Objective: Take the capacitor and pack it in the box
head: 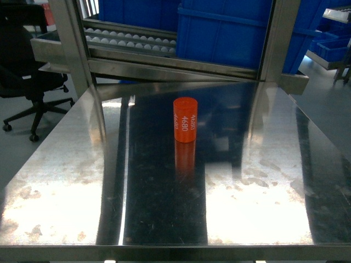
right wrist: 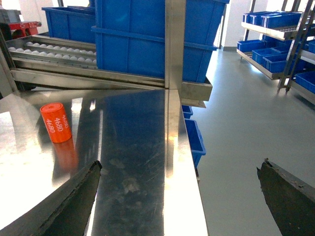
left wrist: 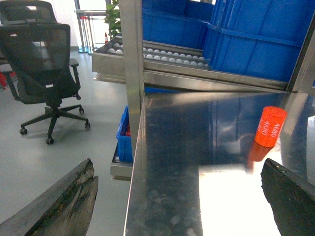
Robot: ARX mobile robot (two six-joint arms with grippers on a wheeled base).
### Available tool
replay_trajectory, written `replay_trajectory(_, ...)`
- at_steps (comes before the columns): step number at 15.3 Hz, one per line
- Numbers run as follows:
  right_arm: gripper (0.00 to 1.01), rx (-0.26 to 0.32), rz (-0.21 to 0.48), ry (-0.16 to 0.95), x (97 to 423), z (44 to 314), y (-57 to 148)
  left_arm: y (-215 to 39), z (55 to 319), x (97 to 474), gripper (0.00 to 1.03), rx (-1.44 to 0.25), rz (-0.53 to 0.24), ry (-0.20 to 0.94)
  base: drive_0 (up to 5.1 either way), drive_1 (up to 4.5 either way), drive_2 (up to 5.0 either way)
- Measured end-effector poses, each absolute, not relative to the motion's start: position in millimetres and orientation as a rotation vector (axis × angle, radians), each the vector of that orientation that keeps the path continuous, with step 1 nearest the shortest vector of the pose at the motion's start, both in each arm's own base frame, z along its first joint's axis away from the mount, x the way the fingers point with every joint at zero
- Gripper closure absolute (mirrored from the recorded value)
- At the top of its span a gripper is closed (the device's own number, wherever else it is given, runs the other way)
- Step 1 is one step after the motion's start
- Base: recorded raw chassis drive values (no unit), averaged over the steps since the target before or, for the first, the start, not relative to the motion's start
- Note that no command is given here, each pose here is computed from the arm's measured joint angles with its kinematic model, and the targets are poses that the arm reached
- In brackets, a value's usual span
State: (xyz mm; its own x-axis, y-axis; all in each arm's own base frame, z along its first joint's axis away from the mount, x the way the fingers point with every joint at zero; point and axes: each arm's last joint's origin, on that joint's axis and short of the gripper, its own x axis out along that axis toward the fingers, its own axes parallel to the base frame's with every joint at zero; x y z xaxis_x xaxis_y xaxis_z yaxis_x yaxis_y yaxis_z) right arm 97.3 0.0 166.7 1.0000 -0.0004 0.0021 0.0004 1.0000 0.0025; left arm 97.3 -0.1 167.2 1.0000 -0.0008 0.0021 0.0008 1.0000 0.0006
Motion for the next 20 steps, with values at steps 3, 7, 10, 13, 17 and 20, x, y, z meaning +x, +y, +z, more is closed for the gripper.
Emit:
replay_trajectory(3,0.03,0.002,0.000,-0.002,97,167,0,0,167,97,0.05,0.001,-0.001,-0.002,0.0,0.00,0.0)
replay_trajectory(7,0.03,0.002,0.000,-0.002,97,167,0,0,167,97,0.05,0.001,-0.001,-0.002,0.0,0.00,0.0)
replay_trajectory(10,0.03,0.002,-0.001,-0.002,97,167,0,0,167,97,0.05,0.001,-0.001,-0.002,0.0,0.00,0.0)
replay_trajectory(13,0.03,0.002,0.000,-0.002,97,167,0,0,166,98,0.05,0.003,0.016,0.023,0.0,0.00,0.0)
replay_trajectory(17,0.03,0.002,0.000,-0.002,97,167,0,-25,189,158,0.05,0.003,0.089,0.000,0.0,0.00,0.0)
replay_trajectory(20,0.03,0.002,0.000,-0.002,97,167,0,-41,200,195,0.05,-0.010,0.039,-0.037,0.0,0.00,0.0)
